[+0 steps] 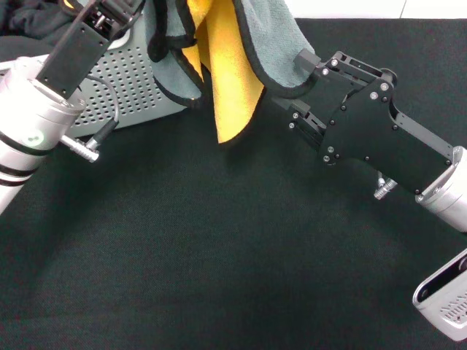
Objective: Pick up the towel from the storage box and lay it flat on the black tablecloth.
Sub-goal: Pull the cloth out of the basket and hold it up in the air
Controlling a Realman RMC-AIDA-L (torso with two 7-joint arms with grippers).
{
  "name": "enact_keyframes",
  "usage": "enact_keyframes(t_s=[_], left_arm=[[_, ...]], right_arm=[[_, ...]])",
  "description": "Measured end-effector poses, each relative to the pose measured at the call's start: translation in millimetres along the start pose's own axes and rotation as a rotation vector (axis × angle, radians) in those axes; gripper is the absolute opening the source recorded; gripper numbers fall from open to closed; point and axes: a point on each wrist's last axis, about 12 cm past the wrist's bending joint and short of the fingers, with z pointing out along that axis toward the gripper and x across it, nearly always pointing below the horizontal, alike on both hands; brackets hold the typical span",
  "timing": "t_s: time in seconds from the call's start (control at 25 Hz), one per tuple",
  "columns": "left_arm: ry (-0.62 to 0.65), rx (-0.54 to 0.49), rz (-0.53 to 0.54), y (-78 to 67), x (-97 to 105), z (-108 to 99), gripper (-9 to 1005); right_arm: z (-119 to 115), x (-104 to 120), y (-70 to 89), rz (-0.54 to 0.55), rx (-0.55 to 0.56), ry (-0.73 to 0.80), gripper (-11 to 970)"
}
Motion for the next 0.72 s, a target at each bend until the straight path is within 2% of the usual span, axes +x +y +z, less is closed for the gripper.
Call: enact_keyframes(t_s=[0.32,0.52,0.72], left_arm=[[-0.019,-0.012,0.009,0.4,-2.5,-2.7,20],[-0.019,-0.012,0.01,0.5,-2.9,-2.6,20],[-0.019,-0.01,0.006,0.6,-2.7,-2.2,20]], right_arm=[[-3.3,-3.0,1.2,-0.021,0.007,-0.001,418],[-3.5,-2.0,0.0,-0.016,0.02,0.01,351],[-2.4,-0.2,-1.9,-0.014,0.031,0.019,329]])
